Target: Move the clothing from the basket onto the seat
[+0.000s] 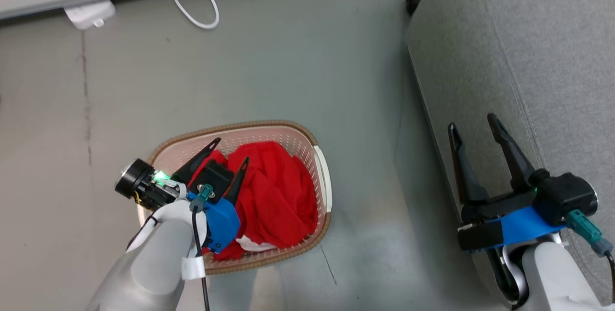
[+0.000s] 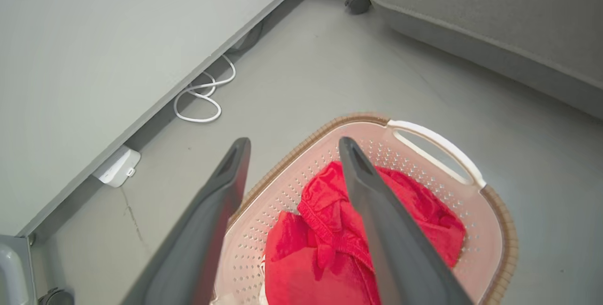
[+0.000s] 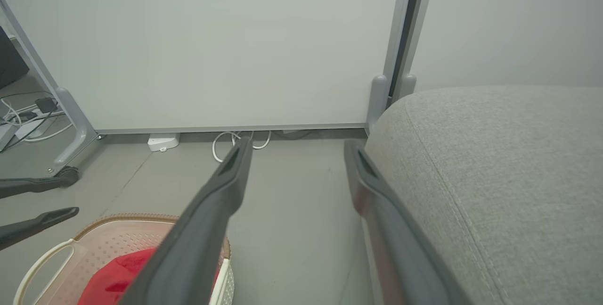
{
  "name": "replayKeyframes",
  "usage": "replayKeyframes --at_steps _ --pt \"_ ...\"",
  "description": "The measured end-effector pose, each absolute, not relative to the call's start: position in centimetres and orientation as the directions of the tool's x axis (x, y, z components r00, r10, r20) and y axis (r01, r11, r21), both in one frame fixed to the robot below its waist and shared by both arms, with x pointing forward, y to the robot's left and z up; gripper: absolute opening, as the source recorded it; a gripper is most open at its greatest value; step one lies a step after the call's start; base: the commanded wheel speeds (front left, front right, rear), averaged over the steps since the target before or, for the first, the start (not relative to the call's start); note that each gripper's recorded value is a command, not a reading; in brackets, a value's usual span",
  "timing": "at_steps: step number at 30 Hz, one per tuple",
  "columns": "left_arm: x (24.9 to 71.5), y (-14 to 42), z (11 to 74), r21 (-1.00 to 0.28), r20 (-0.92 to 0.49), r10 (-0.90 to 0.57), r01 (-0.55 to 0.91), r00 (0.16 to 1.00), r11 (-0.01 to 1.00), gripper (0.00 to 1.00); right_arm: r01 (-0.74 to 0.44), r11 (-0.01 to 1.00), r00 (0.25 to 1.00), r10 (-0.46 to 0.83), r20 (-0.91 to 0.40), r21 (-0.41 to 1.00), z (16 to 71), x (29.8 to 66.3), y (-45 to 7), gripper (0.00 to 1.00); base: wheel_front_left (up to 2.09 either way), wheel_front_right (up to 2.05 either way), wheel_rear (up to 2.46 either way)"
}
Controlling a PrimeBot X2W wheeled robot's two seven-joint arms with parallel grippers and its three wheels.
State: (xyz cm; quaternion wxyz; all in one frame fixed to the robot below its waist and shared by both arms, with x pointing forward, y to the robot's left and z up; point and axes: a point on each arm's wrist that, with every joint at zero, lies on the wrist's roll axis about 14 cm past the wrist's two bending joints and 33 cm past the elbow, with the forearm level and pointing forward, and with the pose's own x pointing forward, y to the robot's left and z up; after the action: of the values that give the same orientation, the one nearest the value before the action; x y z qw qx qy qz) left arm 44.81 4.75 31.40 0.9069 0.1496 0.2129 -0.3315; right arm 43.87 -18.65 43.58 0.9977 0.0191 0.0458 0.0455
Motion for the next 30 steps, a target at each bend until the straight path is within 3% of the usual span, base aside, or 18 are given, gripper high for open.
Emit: replayKeyframes --at_steps 8,19,30 --pt "42.9 4.9 23.9 0.092 -0.685 -0.523 0.772 0.508 0.629 1.00 -0.089 0.995 0.988 0.093 -0.128 0.033 41.2 45.8 -19.0 1.00 0.00 0.00 0.00" --pt "39.8 6.1 16.3 0.036 -0.883 -0.397 0.880 0.250 0.474 1.00 -0.104 0.994 0.978 0.105 -0.179 0.016 37.8 48.0 -19.2 1.00 0.00 0.00 0.00" --pt "40.2 8.0 11.0 0.023 -0.956 -0.265 0.935 0.124 0.354 1.00 -0.093 0.996 0.965 0.091 -0.246 0.001 33.9 48.9 -20.2 1.00 0.00 0.00 0.00"
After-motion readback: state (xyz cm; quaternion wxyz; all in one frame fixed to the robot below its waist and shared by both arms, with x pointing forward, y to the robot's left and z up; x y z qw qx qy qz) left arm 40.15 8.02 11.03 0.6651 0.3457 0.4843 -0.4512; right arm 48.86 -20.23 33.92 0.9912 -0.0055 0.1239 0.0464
